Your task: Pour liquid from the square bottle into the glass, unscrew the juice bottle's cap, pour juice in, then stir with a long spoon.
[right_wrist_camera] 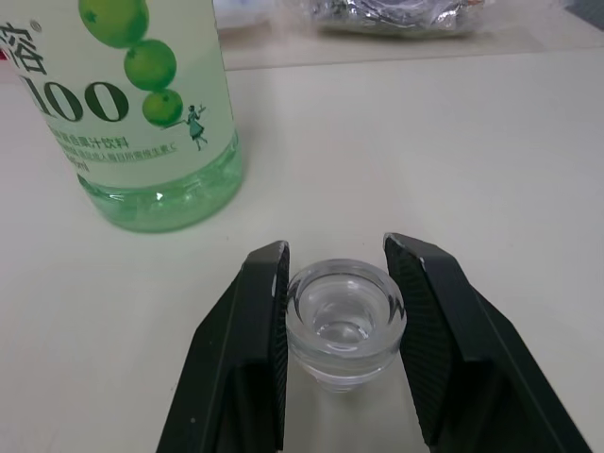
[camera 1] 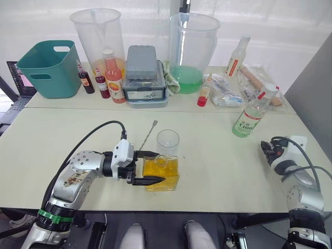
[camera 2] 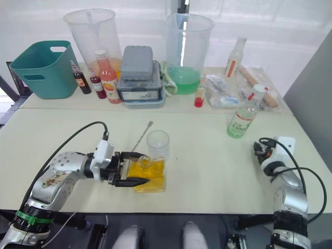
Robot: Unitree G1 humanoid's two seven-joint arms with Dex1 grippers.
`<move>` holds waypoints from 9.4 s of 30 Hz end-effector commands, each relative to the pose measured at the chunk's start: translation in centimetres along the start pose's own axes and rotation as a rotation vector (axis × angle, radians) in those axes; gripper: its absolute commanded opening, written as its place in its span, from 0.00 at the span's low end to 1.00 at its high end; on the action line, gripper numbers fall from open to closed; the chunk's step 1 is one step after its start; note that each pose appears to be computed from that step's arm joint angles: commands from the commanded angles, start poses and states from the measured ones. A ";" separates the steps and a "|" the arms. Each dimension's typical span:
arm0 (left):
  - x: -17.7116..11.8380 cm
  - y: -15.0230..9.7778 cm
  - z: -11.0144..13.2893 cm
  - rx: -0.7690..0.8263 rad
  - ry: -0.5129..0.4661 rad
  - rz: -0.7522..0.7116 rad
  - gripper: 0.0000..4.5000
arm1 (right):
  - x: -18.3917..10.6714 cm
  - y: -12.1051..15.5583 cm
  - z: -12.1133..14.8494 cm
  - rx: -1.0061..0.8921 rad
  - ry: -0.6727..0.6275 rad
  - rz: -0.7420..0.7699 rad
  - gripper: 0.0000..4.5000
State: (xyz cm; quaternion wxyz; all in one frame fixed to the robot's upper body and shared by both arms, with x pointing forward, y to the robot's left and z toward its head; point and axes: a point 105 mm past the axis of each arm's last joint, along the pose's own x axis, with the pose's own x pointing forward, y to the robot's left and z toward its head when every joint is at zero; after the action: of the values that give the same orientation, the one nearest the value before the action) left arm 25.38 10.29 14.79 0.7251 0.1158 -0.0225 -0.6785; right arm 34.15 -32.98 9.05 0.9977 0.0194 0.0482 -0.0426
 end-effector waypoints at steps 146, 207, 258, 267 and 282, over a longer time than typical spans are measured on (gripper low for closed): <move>0.6 10.6 7.6 1.425 0.102 0.667 0.62 | -11.2 18.4 6.7 -0.143 -0.008 1.100 0.99; -8.9 14.9 9.0 0.337 -0.120 1.276 0.62 | -11.0 19.0 6.7 -0.161 0.040 1.203 0.99; -14.2 15.1 7.8 0.108 -0.185 1.426 0.99 | -10.5 19.7 7.3 -0.182 0.036 1.229 1.00; -11.8 13.7 17.8 0.204 -0.464 1.124 0.99 | -10.2 19.6 7.7 -0.186 0.028 1.236 1.00; -12.8 6.7 12.3 -0.014 -0.210 0.750 0.99 | -9.6 19.1 7.1 -0.216 0.044 1.262 1.00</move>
State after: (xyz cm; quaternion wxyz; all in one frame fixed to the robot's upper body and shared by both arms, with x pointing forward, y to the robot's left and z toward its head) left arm 29.79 20.81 28.79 0.9222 0.0041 -0.1071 -0.3717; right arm 27.00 -13.27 16.84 0.8263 -0.0399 0.0733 0.5570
